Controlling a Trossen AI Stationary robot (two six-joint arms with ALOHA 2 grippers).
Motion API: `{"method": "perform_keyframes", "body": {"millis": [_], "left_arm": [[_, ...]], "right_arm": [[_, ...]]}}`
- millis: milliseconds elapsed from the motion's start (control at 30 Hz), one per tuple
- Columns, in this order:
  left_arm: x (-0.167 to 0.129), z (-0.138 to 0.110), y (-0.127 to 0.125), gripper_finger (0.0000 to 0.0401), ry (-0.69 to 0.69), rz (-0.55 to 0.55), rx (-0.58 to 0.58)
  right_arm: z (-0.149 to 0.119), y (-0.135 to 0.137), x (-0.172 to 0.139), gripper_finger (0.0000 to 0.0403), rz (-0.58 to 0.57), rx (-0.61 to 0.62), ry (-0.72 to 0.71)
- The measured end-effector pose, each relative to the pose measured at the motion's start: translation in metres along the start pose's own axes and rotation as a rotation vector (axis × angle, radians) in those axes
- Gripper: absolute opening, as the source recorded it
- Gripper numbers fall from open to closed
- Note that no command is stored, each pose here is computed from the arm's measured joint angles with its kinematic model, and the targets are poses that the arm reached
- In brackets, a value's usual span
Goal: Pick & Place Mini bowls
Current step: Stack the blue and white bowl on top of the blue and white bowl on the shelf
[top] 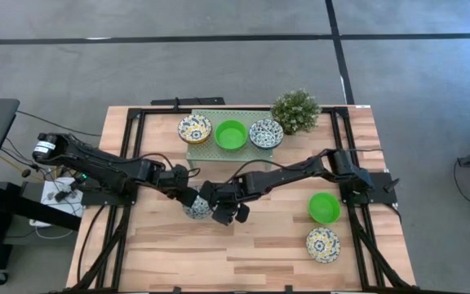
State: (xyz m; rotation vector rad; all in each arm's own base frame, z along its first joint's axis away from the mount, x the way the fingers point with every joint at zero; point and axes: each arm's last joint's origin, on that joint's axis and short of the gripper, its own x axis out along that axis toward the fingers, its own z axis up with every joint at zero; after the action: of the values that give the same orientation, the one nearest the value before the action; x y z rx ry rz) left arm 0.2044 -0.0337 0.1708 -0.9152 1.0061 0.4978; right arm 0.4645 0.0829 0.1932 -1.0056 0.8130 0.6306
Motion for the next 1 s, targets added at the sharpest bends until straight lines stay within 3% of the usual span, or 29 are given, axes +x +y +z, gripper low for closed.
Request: {"method": "perform_keyframes", "body": {"millis": [167, 433, 1000], "left_arm": [[-0.0001, 0.0004, -0.0013, 0.0024, 0.001, -0.016, 0.000], [-0.0003, 0.0012, -0.0023, 0.0041, -0.012, -0.025, -0.008], [-0.0019, 0.0036, -0.0065, 0.0093, -0.050, -0.068, 0.009]], "right_arm": [[-0.0001, -0.0003, 0.0000, 0.0089, -0.002, -0.040, -0.001], [-0.0007, 0.0006, 0.0002, 0.0008, 0.007, -0.051, 0.003], [-0.0024, 0.0040, 0.0001, 0.0002, 0.040, 0.013, 0.022]]}}
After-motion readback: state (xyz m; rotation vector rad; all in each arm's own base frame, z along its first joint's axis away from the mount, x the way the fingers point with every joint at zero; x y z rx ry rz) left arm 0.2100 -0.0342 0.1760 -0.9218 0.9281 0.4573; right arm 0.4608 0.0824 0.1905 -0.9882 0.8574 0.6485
